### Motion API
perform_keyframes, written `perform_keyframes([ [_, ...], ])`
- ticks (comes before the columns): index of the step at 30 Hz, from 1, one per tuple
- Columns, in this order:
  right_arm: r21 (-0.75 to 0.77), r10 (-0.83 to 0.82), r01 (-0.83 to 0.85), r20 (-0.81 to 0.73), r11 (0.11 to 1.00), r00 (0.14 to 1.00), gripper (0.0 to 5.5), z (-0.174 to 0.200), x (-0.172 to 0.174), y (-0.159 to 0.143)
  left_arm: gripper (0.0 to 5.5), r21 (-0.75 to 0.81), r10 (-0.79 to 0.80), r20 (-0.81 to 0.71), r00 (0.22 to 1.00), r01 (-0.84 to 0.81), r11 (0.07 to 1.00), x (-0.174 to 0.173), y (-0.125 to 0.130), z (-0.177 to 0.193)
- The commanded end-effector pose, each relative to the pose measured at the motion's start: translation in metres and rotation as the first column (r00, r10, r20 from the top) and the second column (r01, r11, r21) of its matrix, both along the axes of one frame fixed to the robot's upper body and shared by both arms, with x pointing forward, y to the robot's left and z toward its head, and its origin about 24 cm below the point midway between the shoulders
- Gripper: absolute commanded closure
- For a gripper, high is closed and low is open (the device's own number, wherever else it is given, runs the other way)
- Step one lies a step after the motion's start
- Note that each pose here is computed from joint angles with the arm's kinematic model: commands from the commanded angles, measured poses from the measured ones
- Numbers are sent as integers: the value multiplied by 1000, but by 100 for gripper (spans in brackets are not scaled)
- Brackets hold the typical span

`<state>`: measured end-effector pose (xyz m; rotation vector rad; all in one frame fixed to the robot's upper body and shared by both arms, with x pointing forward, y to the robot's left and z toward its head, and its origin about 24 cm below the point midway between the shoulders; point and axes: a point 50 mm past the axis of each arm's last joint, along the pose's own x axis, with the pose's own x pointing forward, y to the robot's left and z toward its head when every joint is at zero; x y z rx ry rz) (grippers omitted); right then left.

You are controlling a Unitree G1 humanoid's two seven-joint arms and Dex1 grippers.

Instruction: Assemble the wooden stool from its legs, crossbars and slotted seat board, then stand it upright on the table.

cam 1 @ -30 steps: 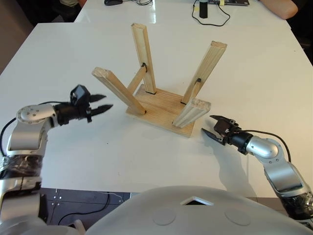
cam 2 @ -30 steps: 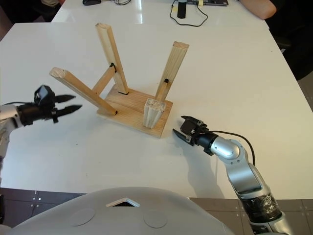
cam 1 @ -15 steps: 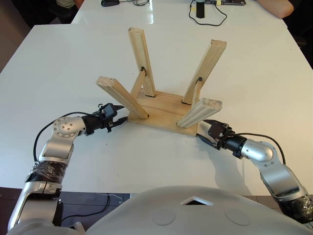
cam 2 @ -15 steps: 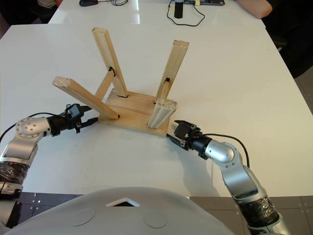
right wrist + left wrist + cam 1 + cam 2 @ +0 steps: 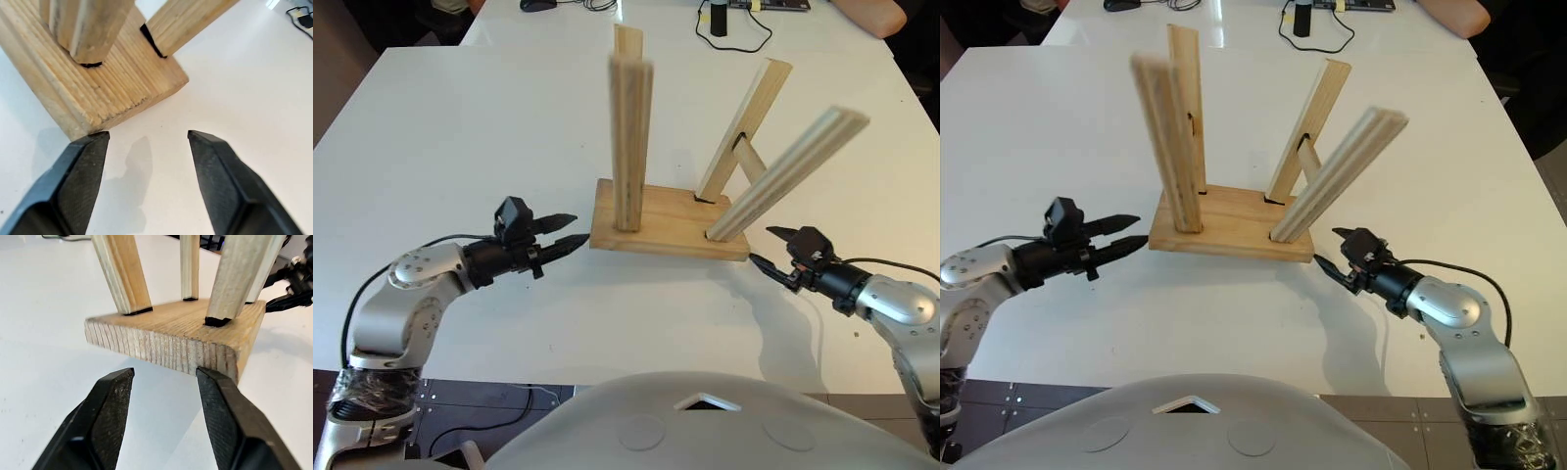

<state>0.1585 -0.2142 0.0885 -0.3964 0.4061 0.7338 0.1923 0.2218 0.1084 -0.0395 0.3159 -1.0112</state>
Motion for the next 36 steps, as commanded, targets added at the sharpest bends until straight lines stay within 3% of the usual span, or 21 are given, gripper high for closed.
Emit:
perform_keyframes([
  [1,154,208,-215,62,964,976,255,33,-13,23,312,-89,-236,13,972,236,968,-17,-23,16],
  [9,180,297,-313,113,932,948,255,60,-15,29,312,-106,-270,35,962,272,956,-19,-22,29],
  [17,195,313,-326,97,925,945,255,63,-15,25,312,-89,-265,48,963,268,959,-14,-15,36],
  [28,123,295,-285,-75,951,953,255,27,-13,-11,312,280,-235,-36,971,236,931,-1,24,-21],
  [36,34,354,-353,-182,935,918,255,-15,-11,-18,312,324,-245,-47,968,246,913,9,26,-53],
])
